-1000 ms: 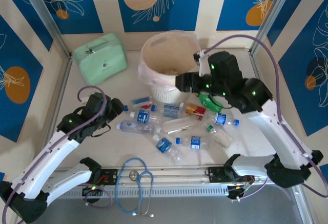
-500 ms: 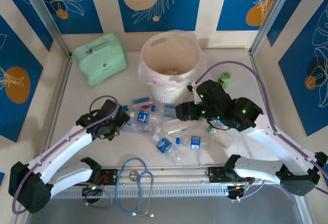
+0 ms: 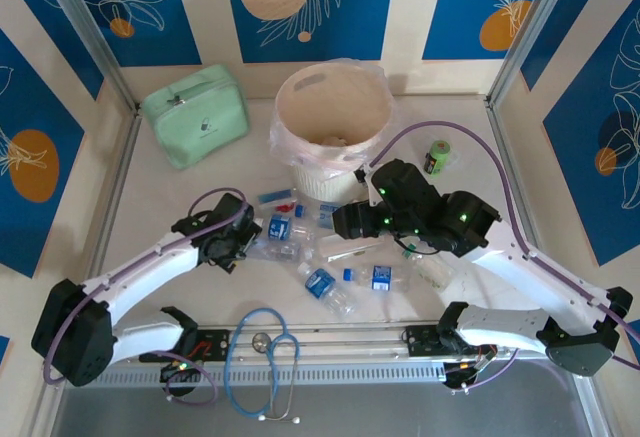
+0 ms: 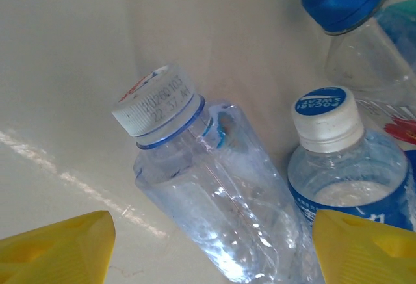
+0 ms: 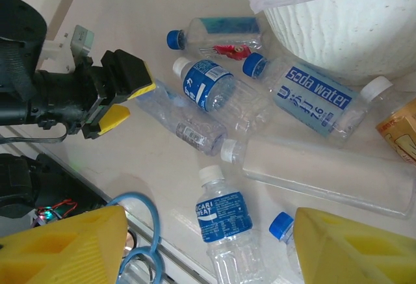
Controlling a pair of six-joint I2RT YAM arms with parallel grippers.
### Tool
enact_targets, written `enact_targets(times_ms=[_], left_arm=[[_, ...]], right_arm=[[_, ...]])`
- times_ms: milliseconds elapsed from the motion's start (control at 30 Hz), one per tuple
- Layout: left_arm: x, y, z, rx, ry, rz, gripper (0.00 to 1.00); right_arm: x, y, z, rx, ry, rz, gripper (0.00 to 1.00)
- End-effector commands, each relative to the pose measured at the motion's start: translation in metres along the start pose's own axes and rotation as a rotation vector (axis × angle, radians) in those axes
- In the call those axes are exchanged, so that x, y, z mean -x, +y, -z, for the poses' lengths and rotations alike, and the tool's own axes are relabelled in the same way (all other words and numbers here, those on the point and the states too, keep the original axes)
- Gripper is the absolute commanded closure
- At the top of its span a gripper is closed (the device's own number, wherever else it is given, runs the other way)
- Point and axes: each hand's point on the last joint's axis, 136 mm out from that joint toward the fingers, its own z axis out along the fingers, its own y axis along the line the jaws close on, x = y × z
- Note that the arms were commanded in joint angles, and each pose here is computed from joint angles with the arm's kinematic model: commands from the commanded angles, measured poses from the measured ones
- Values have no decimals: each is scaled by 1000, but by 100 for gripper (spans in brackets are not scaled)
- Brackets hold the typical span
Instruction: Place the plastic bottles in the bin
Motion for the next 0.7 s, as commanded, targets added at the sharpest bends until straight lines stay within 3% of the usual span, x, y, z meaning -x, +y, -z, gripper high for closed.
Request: enact_targets(times_ms=[0,667], left_arm=[[3,-8,-2,1,-20,27,21],[-3,8,-42,187,4,15,29]], right_arm=[[-1,3,-2,9,0,-6,31],[0,11,-6,18,13,4,31]])
